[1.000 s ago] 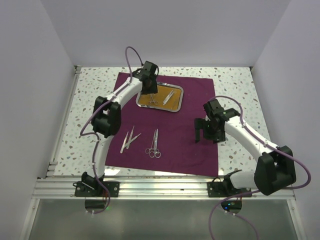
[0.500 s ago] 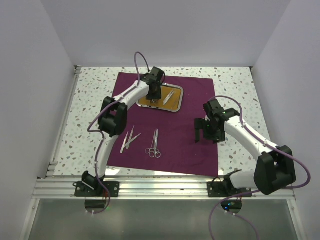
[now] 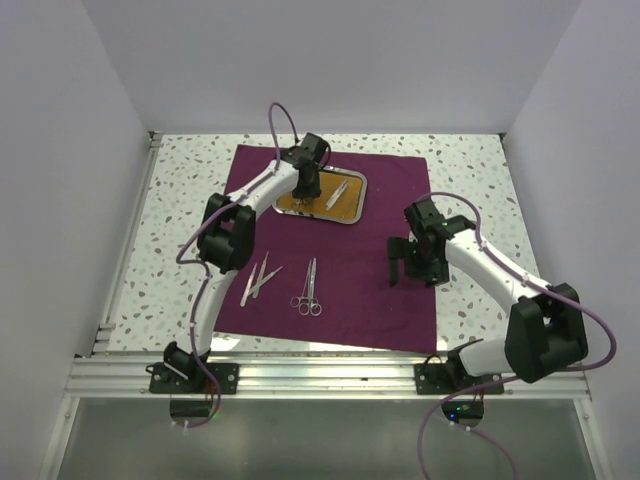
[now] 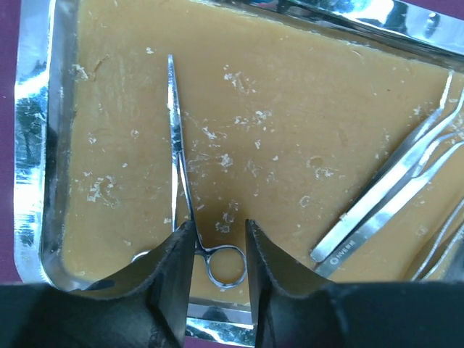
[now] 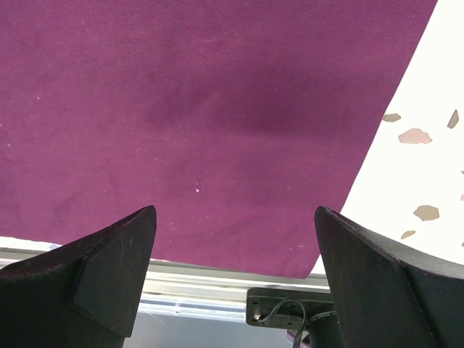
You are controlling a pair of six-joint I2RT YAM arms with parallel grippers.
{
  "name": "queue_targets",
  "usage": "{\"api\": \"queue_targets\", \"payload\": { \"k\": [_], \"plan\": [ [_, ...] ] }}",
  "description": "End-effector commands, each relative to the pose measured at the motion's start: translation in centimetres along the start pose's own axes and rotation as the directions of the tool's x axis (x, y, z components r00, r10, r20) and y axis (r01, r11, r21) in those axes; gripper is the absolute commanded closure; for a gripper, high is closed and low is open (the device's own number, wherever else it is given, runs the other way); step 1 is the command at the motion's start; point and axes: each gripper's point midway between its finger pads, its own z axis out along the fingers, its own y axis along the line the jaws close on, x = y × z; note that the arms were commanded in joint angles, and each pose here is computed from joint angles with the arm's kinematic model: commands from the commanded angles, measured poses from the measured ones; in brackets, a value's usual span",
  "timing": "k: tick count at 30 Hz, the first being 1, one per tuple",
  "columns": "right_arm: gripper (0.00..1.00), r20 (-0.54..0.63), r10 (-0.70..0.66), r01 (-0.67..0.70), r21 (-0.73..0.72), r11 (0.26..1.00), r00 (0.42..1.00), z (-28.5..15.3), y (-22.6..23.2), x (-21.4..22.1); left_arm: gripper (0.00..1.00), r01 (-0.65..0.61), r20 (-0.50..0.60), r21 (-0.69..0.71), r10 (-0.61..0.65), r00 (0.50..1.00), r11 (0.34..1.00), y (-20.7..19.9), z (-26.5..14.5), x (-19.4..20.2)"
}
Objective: Open and lay out the surgical kit
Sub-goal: Pick up the medical item from the container.
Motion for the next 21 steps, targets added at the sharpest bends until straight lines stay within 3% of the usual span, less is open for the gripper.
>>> {"api": "queue_targets", "payload": {
  "k": [1,5,15,19,21],
  "plan": [
    [0.06,0.031,-0.018,0.019,-0.017,1.0,0.999,-0.2,0.4,-1.2,0.65,0.0,-0.066,-0.023,-0.001,0.998,1.0,0.8,1.3,2.0],
    [0.06,0.025,-0.023,0.023,-0.012,1.0,0.999,0.0,0.4,-1.1,0.72,-0.002,-0.108,-0.058,-0.004,0.994,0.998,1.7,2.4,4.1],
    [0.06,0.02,-0.029,0.029,-0.009,1.0,0.999,0.1,0.2,-1.0,0.6,0.025,-0.067,-0.125,-0.034,0.997,0.992,3.3,1.7,3.1],
    [0.06,0.017,-0.035,0.035,-0.008,0.999,0.999,0.2,0.3,-1.0,0.78,0.036,-0.111,-0.12,-0.05,0.993,0.992,3.6,2.8,4.1],
    [0.06,0.017,-0.037,0.037,-0.008,0.999,0.999,0.2,0.3,-1.1,0.79,0.036,-0.153,-0.14,-0.057,0.987,0.989,4.1,3.5,5.5]
  ]
}}
